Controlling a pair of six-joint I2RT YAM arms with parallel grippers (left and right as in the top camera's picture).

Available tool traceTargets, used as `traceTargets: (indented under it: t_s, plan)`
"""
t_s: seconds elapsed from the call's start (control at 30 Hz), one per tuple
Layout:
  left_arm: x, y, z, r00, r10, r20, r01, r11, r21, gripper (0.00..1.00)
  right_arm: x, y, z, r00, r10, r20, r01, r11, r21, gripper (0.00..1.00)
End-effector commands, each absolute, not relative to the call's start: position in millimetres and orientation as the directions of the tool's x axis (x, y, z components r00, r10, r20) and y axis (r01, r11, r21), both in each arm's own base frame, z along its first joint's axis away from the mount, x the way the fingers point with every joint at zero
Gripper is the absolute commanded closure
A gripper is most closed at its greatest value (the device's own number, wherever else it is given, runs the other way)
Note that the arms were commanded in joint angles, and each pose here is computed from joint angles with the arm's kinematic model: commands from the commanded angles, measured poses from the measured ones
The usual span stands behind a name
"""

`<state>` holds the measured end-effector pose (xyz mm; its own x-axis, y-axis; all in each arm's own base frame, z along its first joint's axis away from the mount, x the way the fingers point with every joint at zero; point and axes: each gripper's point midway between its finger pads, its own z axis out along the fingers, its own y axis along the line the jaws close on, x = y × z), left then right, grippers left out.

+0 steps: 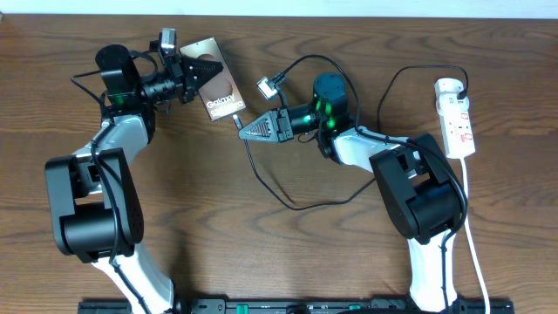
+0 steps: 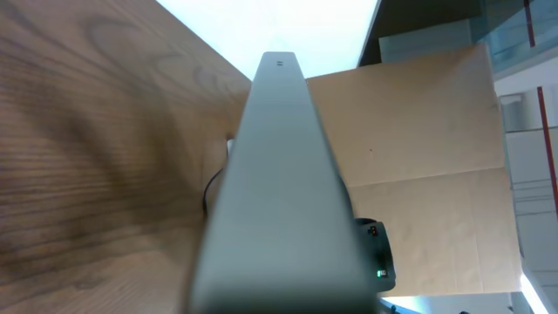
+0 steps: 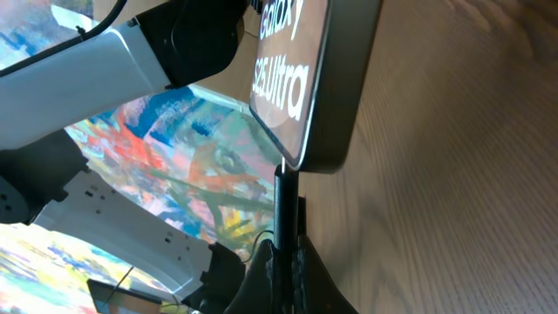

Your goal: Plug charger to phone and switch on socket

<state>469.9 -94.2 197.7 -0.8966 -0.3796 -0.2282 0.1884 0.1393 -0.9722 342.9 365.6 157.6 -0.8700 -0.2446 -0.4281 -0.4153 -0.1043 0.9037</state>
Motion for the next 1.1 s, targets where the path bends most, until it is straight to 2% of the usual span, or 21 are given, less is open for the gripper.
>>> traceTargets:
  t_s: [0.0, 1.07]
  plan:
    - [468, -95, 207, -0.899, -0.355, -0.257, 0.224, 0.132, -0.966, 0.93, 348, 367, 158, -0.869, -0.234, -0.435, -0.423, -0.103, 0.900, 0.99]
    - [467, -110, 206, -0.900, -0.333, -0.281, 0.249, 0.139, -0.959, 0.93, 351, 367, 162, -0.871, -0.218, -0.441, -0.428, -0.105, 0.898, 0.99]
